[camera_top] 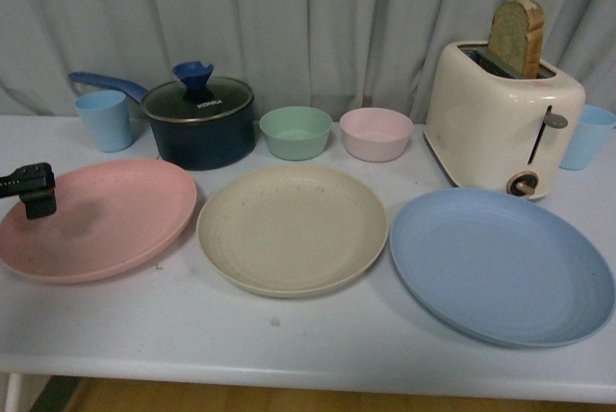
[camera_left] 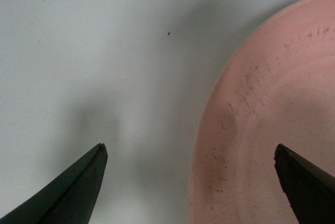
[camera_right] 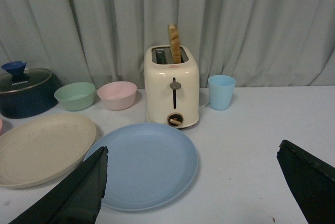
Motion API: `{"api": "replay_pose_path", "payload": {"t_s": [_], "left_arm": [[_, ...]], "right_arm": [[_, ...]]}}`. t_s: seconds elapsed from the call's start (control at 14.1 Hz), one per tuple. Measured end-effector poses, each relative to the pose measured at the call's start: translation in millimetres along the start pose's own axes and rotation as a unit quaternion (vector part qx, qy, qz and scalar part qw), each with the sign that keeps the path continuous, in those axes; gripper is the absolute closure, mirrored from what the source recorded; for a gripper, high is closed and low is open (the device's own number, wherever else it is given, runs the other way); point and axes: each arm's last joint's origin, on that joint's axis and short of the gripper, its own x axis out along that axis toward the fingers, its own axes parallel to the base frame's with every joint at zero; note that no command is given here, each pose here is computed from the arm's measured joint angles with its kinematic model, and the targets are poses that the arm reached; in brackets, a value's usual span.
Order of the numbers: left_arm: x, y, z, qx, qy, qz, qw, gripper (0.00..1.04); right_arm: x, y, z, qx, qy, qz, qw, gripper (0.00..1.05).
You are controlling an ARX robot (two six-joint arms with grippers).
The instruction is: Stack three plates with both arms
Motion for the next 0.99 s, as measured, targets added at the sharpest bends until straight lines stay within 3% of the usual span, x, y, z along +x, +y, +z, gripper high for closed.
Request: {"api": "replay_pose_path", "payload": {"t_s": [0.21,0.43,0.78,0.85,0.99], "left_arm": [[1.1,4.2,-4.4,0.007,0.005,0.005,1.000,0.38],[1.1,4.6,-4.4,0.008,0.004,0.006,1.000,0.46],[-0.6,15.2,-3.7,0.018,0.009,0.024,1.000,0.94],[-6.7,20.1,1.3,0.016,0.004,0.021,1.000,1.00],[-23.2,27.1,15.7,0.013,-0.014,0.028,0.999,1.02]], "right_arm": [[0.0,0.0,0.0,0.000,0.000,0.000,1.000,0.06],[0.0,0.0,0.0,0.000,0.000,0.000,1.000,0.06],[0.0,0.0,0.0,0.000,0.000,0.000,1.000,0.06],[0.0,0.0,0.0,0.000,0.000,0.000,1.000,0.06],[0.0,0.0,0.0,0.000,0.000,0.000,1.000,0.06]]}}
